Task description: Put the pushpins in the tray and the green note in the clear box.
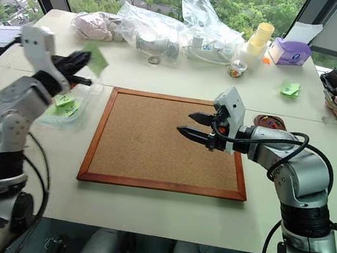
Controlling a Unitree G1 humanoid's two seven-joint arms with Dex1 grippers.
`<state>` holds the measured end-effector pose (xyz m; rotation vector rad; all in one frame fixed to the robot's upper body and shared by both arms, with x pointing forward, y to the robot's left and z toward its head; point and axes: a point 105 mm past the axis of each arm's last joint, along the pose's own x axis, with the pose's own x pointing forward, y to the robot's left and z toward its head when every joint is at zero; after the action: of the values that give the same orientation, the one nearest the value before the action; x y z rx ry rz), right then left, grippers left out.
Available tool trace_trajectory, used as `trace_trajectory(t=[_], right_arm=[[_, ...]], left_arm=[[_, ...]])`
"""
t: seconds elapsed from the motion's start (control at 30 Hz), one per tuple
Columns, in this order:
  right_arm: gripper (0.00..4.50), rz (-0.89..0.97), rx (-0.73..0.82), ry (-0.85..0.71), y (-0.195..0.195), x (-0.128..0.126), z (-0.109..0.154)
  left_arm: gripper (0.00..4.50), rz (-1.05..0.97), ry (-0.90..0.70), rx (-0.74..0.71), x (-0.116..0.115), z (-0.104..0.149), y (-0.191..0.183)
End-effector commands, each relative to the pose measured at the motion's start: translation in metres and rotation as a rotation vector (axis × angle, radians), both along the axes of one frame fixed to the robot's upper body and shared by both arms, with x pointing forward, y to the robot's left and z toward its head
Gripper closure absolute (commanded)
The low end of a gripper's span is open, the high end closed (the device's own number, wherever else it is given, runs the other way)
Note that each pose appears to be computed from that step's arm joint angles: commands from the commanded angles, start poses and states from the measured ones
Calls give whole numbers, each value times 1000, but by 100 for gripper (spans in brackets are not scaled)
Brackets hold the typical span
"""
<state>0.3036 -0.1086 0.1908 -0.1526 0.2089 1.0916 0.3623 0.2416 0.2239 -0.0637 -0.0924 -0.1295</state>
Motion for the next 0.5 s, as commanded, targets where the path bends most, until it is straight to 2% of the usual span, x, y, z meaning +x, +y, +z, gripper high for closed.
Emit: trace_trajectory(t=[0.03,0.17,0.2,0.23,0.37,0.47,0.5], right_arm=[[170,37,-12,-61,5,0,8],[170,39,-25,-77,4,4,8],[167,41,-27,-81,5,5,9],[167,42,-28,-83,5,5,9],[167,41,-37,-90,3,6,9],[167,35,-49,-90,-1,6,9],[167,30,-56,-89,-4,7,8]], left_arm=[[450,164,12,52,-9,-4,42],[450,222,76,42,-11,-23,56],[382,224,88,24,-11,-28,57],[356,215,94,19,-11,-30,56],[174,147,100,-2,-12,-32,49],[25,43,86,-5,-16,-24,37],[7,-36,87,2,-19,-20,27]])
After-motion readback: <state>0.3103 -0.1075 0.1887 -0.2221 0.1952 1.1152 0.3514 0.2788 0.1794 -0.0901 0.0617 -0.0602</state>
